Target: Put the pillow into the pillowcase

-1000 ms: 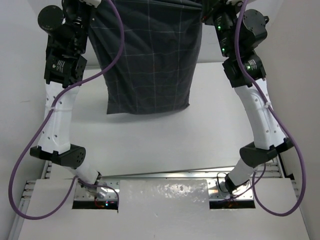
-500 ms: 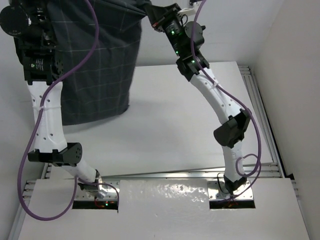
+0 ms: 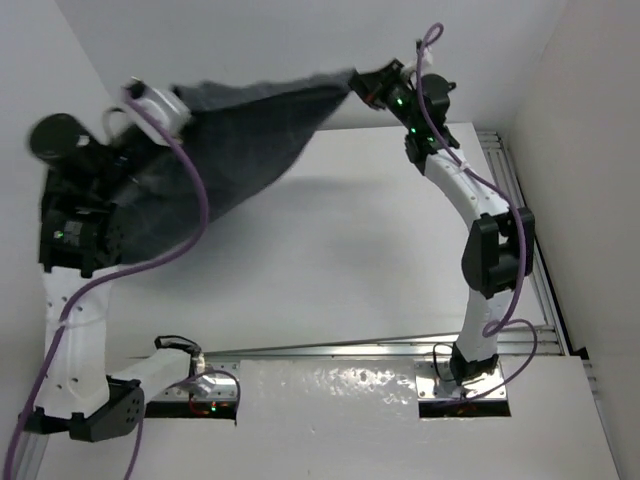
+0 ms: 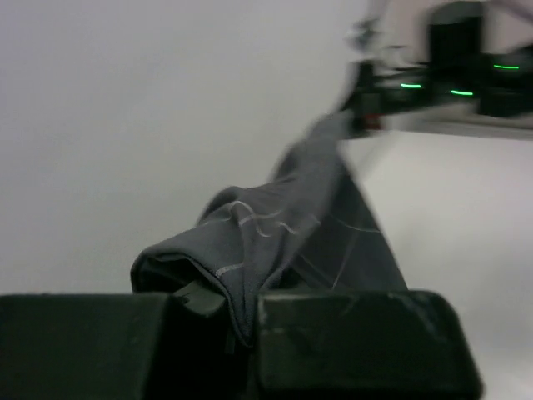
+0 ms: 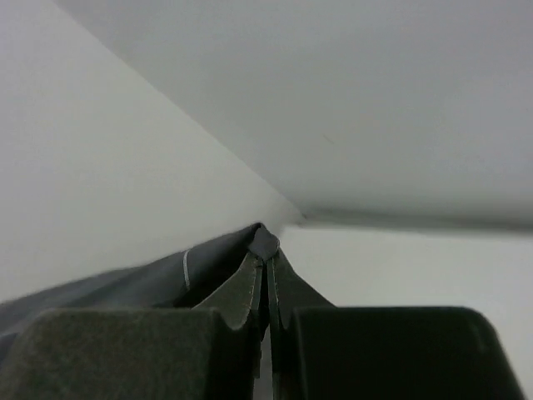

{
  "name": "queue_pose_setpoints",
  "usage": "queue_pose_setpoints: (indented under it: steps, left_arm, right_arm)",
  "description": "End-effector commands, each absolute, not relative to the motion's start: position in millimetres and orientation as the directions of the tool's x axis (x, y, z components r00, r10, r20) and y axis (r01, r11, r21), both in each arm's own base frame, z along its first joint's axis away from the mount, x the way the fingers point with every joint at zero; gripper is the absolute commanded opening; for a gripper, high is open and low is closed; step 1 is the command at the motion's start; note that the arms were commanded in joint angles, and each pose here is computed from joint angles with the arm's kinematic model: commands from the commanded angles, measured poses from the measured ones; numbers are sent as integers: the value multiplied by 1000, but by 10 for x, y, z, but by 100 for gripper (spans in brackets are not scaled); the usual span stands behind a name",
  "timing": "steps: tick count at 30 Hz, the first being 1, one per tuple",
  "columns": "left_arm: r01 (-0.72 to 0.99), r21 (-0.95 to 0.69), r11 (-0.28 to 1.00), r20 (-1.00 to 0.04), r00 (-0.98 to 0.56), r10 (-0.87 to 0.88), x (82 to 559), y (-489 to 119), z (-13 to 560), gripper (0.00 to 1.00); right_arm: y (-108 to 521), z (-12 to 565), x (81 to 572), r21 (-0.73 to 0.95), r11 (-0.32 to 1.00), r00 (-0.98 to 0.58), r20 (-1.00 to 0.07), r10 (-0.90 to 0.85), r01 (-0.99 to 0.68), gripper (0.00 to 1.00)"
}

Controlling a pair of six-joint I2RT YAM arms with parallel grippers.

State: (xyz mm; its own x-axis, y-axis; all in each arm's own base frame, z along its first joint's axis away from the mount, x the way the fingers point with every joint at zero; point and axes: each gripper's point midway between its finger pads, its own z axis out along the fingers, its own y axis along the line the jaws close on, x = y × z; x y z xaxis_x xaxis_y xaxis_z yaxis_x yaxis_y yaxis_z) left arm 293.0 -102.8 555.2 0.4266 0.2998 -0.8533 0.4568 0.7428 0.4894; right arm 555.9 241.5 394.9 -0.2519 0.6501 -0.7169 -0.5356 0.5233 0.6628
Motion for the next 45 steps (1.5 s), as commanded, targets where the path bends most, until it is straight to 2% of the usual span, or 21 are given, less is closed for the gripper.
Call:
queue_pose_setpoints:
  steps: [1,3,7,9,10,12,13,14,15,18,19,21,23,26,27,30,31,33,39,40,45]
  left_arm:
    - [786,271,555,-962,198,189,2651,-1671,4673,0]
    - [880,201,429,-977,148,154,2344,-1982,4399,0]
    - [976,16,218,-985,-21,169,1888,-2558,3968,0]
    - [983,-101,154,-975,-128,180,1751,-2745,3682,17]
    - [982,-154,110,-966,-173,191,1612,-2848,3566,35]
    - [973,-211,95,-944,-228,239,1541,-2939,3255,56]
    - [977,-204,63,-939,-214,269,1452,-3003,3171,84]
    - [978,-200,68,-934,-211,290,1462,-3049,3114,96]
    - [982,-185,44,-931,-189,313,1404,-3080,3082,100]
    - [982,-150,115,-928,-180,325,1582,-3111,3194,100]
    - [974,-92,207,-935,-156,319,1785,-3090,3323,100]
    - [935,-55,350,-930,-176,323,2078,-2912,3394,100]
    - [867,-44,496,-925,-223,307,2422,-2640,3475,100]
    - [672,-143,727,-859,-449,247,3057,-1900,3261,100]
    - [555,-163,816,-831,-523,190,3315,-1415,3155,95]
    - [373,-195,907,-720,-683,126,3517,-630,2663,81]
    - [301,-170,938,-694,-712,103,3539,-388,2473,80]
    - [249,-128,960,-680,-727,98,3520,-88,2316,77]
    - [238,-179,955,-559,-823,101,3201,-74,1694,87]
    - [227,-180,957,-542,-835,96,3145,-61,1560,88]
    - [174,-171,970,-471,-879,74,2992,50,1117,92]
  right_arm:
    - [1720,2981,5626,680,626,-357,-733,579,-382,0]
    - [1351,2566,5534,675,686,-352,-733,582,-271,0]
    - [786,2472,5510,646,750,-301,-750,590,-142,0]
    - [485,2438,5560,619,779,-285,-768,574,-98,0]
    - [441,2352,5593,610,788,-298,-770,565,-81,0]
    - [339,2302,5669,577,814,-319,-785,532,-63,0]
    - [308,2110,5720,570,821,-356,-775,522,-39,0]
    - [233,2083,5757,555,832,-373,-776,509,-20,3]
    - [198,2015,5783,552,834,-388,-769,509,-2,12]
    - [-91,1704,5828,528,840,-434,-732,526,128,25]
    - [-177,1549,5787,508,841,-462,-710,532,187,45]
    - [-471,1612,5837,445,849,-417,-740,528,286,64]
    - [-573,1663,5878,351,891,-453,-770,449,287,97]
    - [-423,1646,5732,381,891,-503,-736,454,246,99]
    - [-289,1638,5652,398,894,-548,-710,443,207,99]
    - [-149,1436,5140,249,941,-671,-659,339,231,99]
    - [-106,1103,4849,228,937,-717,-604,348,263,99]
    - [-7,1219,4562,283,925,-699,-608,376,252,99]
    - [308,905,3493,390,888,-745,-510,429,244,99]
    - [380,713,3249,408,875,-773,-455,442,261,99]
    - [531,438,2676,461,831,-788,-363,498,312,99]
